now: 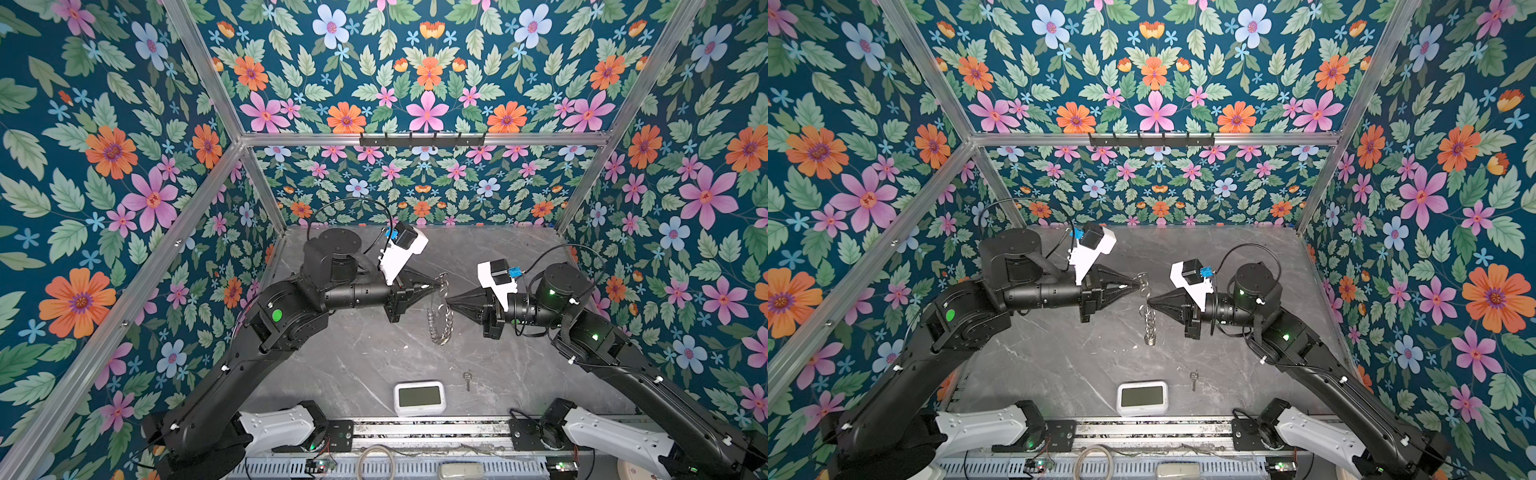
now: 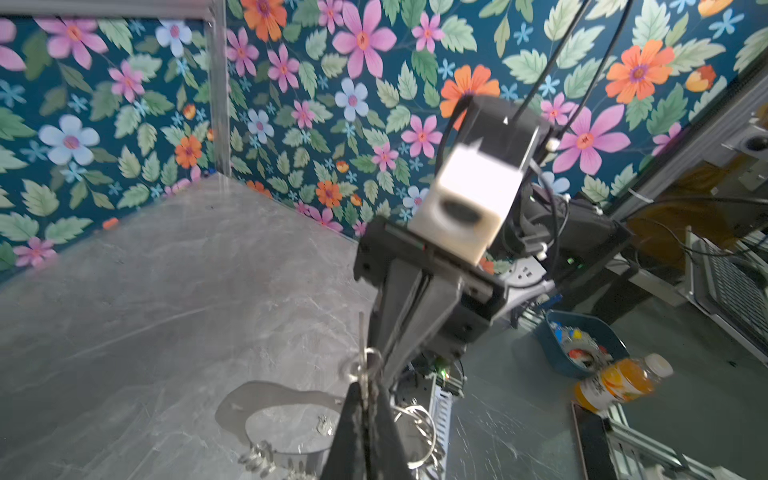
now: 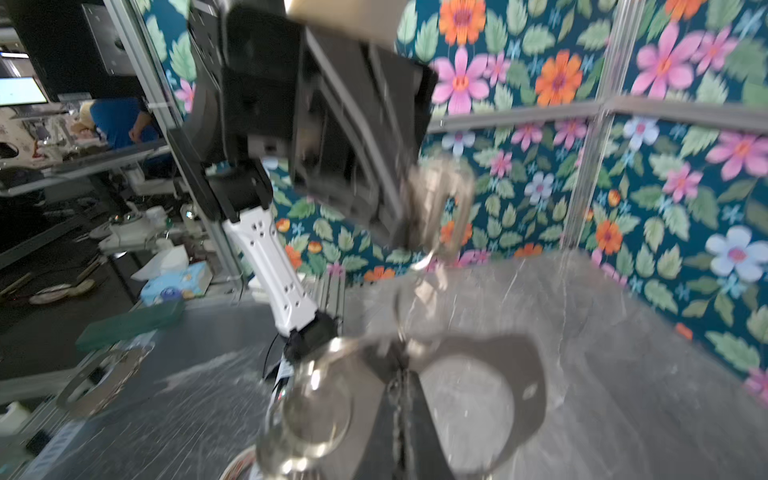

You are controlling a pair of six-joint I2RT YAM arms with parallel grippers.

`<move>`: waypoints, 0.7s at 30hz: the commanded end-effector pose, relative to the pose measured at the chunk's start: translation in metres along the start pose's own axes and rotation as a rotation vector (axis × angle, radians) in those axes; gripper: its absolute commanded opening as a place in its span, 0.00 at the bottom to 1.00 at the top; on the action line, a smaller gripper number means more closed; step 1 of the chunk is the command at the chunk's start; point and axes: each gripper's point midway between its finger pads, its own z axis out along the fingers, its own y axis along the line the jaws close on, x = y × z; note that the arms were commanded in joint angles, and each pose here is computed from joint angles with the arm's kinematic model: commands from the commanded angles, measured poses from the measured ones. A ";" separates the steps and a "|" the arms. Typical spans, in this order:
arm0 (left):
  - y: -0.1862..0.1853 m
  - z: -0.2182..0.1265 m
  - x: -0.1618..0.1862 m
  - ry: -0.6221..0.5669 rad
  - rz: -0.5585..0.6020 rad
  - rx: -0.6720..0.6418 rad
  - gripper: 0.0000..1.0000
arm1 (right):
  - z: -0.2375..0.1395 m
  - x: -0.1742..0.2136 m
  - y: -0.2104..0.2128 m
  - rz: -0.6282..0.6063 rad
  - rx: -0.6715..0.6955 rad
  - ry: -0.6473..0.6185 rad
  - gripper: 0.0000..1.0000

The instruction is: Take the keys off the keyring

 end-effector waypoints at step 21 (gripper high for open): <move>-0.001 0.001 -0.020 -0.124 0.070 0.013 0.00 | -0.015 -0.007 -0.005 0.009 0.106 -0.015 0.48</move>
